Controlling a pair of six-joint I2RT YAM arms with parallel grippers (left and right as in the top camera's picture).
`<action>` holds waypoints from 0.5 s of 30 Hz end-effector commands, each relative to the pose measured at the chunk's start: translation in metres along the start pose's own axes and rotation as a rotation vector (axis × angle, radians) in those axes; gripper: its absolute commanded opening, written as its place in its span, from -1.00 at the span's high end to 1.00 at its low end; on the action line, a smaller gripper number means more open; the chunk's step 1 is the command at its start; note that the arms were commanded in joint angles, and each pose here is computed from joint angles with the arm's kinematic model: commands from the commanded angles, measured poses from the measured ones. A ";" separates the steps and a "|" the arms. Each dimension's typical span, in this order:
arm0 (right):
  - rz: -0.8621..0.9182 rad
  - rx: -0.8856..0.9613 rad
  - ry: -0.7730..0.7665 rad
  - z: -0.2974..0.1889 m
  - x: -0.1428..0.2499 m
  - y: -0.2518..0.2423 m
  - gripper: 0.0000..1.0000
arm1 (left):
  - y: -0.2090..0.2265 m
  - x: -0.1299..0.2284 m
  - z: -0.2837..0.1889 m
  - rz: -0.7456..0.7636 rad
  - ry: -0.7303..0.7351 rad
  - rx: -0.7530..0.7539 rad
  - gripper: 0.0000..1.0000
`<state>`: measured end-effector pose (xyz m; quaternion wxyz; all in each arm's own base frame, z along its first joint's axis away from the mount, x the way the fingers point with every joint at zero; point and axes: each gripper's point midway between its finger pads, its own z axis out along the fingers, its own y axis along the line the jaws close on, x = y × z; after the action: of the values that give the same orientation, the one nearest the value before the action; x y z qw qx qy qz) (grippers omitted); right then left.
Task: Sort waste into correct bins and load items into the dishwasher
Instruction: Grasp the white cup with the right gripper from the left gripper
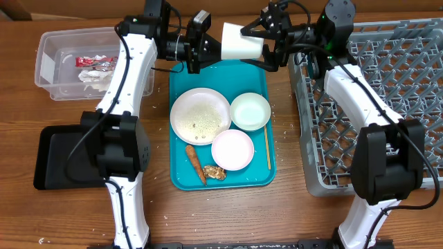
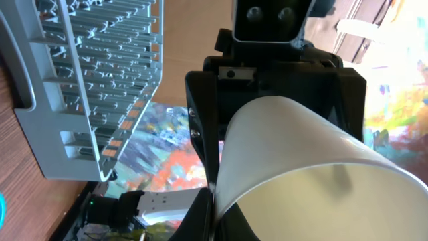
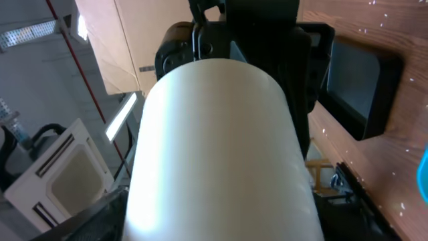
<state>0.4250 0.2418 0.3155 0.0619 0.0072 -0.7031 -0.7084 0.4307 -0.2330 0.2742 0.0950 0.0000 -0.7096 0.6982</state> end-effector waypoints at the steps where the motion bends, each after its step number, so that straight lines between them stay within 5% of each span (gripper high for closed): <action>1: -0.038 -0.008 -0.017 0.001 -0.002 0.009 -0.49 | -0.010 0.006 0.000 0.002 0.008 0.016 0.92; 15: -0.175 -0.040 -0.089 -0.004 -0.010 0.025 -0.24 | -0.010 0.005 0.000 0.015 0.007 0.014 0.78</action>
<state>0.4246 0.2430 0.3188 0.0362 0.0350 -0.7002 -0.7122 0.4302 -0.2310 0.2798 0.0871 -0.0050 -0.7096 0.6992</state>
